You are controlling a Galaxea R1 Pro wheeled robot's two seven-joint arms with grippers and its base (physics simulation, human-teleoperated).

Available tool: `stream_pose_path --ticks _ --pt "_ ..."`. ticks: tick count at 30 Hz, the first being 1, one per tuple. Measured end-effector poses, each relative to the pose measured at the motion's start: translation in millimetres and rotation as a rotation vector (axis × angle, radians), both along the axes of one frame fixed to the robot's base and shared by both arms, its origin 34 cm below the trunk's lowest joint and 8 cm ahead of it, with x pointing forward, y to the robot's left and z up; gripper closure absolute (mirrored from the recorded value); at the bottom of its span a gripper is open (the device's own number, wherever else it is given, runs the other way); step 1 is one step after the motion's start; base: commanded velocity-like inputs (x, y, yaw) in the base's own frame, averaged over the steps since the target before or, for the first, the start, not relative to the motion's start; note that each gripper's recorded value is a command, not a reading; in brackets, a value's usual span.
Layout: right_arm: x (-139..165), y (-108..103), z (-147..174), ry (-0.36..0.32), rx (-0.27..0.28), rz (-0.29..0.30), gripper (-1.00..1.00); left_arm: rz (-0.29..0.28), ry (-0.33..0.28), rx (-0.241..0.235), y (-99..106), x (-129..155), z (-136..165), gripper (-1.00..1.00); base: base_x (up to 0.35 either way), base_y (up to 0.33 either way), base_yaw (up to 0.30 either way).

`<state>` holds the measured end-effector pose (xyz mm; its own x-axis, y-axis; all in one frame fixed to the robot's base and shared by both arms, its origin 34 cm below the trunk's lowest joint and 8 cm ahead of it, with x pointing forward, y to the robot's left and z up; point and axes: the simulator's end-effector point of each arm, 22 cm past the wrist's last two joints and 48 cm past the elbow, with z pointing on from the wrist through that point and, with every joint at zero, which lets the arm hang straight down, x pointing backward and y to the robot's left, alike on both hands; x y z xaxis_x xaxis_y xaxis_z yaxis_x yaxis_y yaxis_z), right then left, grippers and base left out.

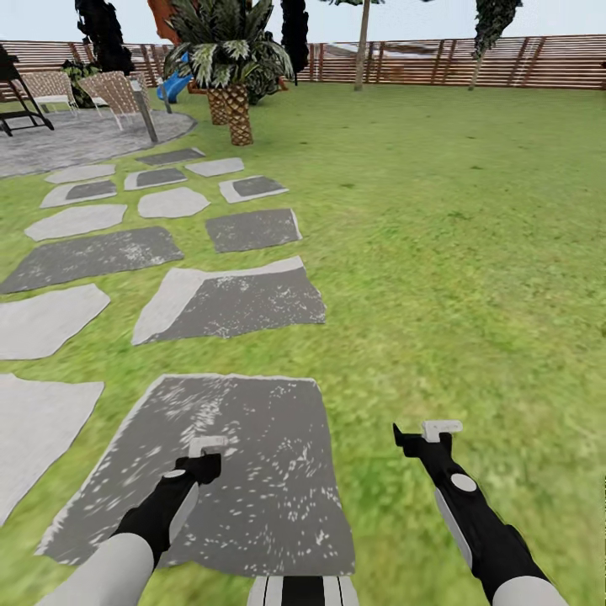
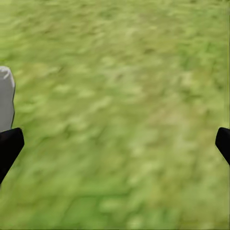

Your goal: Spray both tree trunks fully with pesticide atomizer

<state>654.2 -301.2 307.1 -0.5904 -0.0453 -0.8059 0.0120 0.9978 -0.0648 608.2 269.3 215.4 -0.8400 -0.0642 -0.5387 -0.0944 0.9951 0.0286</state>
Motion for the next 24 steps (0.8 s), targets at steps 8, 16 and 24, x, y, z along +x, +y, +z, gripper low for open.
stream_pose_path --ticks 8,16,24 --pt "5 1 20 -0.002 0.003 0.000 -1.00 -0.006 -0.014 0.002 0 6 20 1.00 0.000 0.000 -0.238" --pt "11 1 40 -0.007 0.003 -0.001 -1.00 -0.007 -0.019 0.004 1 13 41 1.00 0.000 0.000 -0.281" --pt "16 1 60 -0.008 0.003 -0.002 -1.00 -0.005 -0.023 0.005 1 18 61 1.00 0.000 0.000 -0.286"
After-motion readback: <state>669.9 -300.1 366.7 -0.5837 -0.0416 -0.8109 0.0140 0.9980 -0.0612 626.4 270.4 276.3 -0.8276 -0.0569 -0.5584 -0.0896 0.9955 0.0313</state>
